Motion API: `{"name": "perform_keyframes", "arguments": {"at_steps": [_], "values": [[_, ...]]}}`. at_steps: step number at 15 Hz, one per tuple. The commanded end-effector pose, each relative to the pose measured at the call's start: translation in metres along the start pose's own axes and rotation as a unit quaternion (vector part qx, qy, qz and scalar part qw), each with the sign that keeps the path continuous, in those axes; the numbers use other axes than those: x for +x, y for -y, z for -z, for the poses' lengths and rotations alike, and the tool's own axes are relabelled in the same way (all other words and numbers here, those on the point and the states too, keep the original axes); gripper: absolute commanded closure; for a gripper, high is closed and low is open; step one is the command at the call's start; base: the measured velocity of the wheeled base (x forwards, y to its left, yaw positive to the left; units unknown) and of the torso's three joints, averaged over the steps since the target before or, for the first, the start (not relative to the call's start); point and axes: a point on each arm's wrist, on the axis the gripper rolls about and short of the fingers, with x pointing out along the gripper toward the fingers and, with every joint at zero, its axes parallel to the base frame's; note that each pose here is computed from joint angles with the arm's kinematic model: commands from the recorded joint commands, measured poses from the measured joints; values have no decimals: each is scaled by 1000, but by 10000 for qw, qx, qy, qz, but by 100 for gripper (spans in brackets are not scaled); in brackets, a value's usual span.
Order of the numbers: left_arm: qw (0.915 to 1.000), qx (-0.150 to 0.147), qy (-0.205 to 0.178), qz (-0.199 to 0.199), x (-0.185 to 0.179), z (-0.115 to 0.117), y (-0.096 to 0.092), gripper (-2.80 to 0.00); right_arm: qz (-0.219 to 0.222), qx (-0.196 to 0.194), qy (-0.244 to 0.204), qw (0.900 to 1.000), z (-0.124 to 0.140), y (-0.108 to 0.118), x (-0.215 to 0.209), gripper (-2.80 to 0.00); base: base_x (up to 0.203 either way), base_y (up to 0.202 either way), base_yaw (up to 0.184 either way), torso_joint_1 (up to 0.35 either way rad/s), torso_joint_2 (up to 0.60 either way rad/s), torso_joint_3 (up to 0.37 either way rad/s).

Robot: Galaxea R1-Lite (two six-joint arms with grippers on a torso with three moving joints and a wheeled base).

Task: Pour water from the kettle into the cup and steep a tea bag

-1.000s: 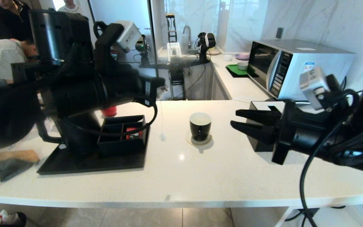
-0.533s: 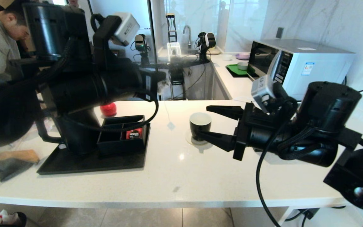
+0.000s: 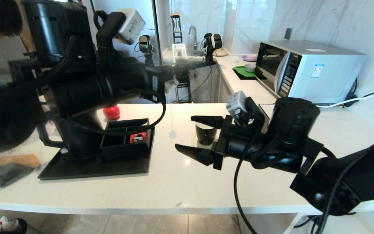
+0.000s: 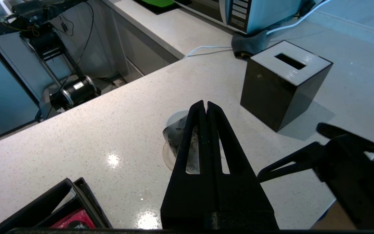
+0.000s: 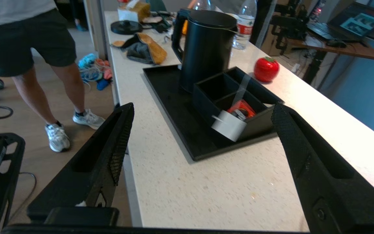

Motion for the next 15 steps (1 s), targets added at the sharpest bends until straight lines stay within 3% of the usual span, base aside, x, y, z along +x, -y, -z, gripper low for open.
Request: {"name": "perform_keyframes", "arguments": {"at_steps": [1,14,15], "values": [[10000,3,4,41,1,0,2,0,-91,60,-22,9999,19,0,14,-280,0,0,0,0,0,0],[9995,25,141,265,-1,-8,16,0,-135,226,215,9994,42,6,42,-280,0,0,0,0,0,0],[9994,29,155,311,-2,-9,19,0,-136,228,222,9994,44,6,43,0,0,0,0,0,0,0]]}}
